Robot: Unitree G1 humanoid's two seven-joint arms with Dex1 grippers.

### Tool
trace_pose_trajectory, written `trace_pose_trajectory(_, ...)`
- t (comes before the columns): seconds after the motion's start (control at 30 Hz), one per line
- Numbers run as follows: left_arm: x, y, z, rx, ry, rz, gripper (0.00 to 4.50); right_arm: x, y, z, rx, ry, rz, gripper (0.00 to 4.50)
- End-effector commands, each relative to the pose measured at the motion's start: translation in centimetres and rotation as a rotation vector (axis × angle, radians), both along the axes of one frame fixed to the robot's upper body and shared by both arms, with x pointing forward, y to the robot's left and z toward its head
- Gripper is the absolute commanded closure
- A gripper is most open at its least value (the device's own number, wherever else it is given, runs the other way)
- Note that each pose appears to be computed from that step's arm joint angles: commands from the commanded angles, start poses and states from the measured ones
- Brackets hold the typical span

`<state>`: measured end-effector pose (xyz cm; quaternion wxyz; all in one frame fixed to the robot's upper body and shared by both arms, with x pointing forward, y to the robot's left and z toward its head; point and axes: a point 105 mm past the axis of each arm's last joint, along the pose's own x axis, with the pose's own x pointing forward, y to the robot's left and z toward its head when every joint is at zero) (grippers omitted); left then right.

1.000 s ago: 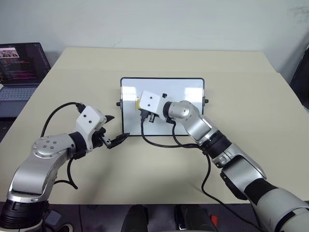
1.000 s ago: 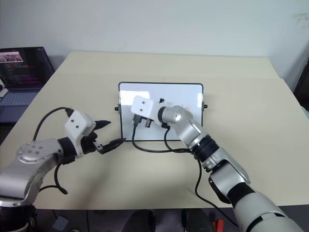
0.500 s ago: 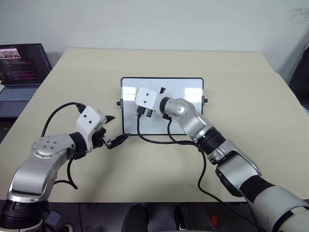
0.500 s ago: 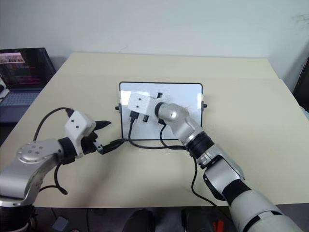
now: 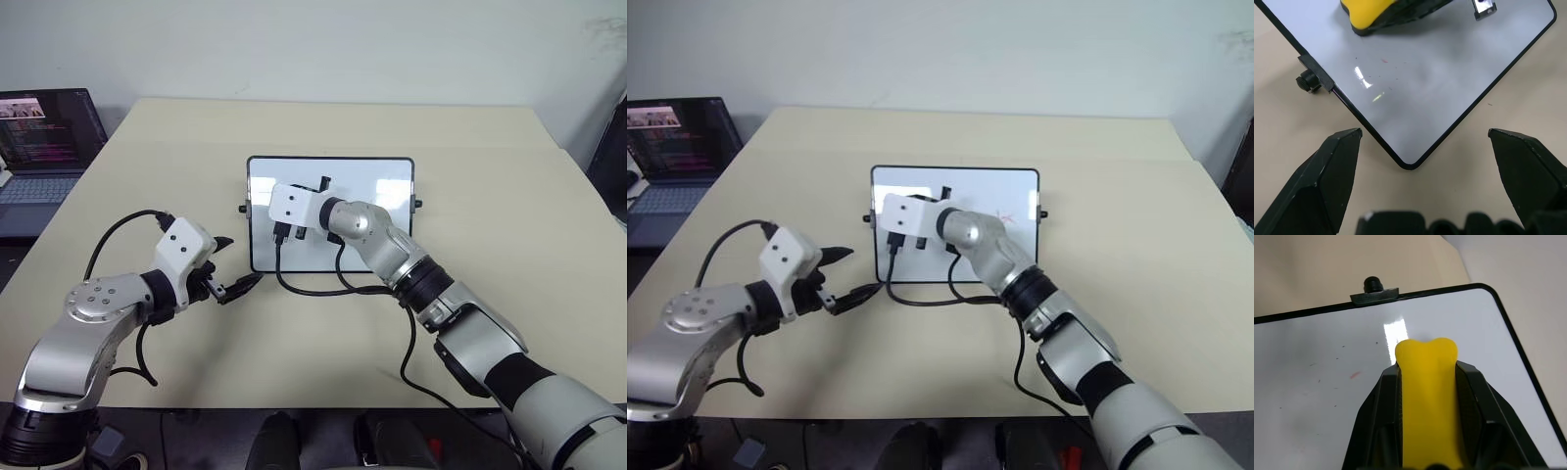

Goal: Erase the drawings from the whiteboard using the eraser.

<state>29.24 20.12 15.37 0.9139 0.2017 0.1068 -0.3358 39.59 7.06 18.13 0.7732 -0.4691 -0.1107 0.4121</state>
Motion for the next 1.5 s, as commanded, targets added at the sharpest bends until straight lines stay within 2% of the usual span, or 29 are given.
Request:
trace_pose_trajectory(0.03, -0.2, -0.8, 0.8, 0.004, -0.036, -0.048, 0.00, -1.4, 0.1, -1.8, -0.087, 0.099, 0.073, 3.38)
trace_pose_trajectory(0.13, -0.1, -1.0, 0.9, 0.000, -0.036, -0.057, 0.00, -2.0, -0.1, -2.3, -0.121, 0.121, 0.094, 3.38)
trace_pose_trajectory(0.27, 0.1, -1.0, 1.1, -0.005, -0.041, -0.060, 0.00, 0.2, -0.6, 1.5, 0.026, -0.049, -0.019, 3.38)
trace_pose_trajectory(0.33, 0.1, -1.1, 1.1, -0.007, -0.039, -0.067, 0.00, 0.7, -1.1, 2.5, 0.054, -0.083, -0.047, 3.38)
trace_pose_trajectory(0.47, 0.2, -1.4, 1.0, -0.011, -0.038, -0.080, 0.00, 0.8, -1.7, 0.7, -0.017, -0.021, -0.044, 3.38)
trace_pose_trajectory(0.63, 0.3, -1.6, 1.1, -0.011, -0.038, -0.088, 0.00, -1.1, -1.3, -2.2, -0.113, 0.108, 0.038, 3.38)
trace_pose_trajectory(0.9, 0.2, -1.9, 1.0, -0.014, -0.035, -0.102, 0.00, 0.5, -1.8, 0.6, -0.023, -0.022, -0.042, 3.38)
trace_pose_trajectory(1.1, 0.3, -2.3, 0.9, -0.021, -0.032, -0.119, 0.00, 0.7, -3.9, -1.1, -0.083, 0.052, -0.070, 3.38)
trace_pose_trajectory(1.27, 0.6, -2.3, 1.0, -0.023, -0.036, -0.126, 0.00, -0.5, -2.9, -1.9, -0.093, 0.107, -0.012, 3.38)
trace_pose_trajectory(1.5, 0.9, -1.8, 1.2, -0.010, -0.058, -0.095, 0.00, 0.4, -1.0, 0.9, 0.008, -0.032, -0.025, 3.38)
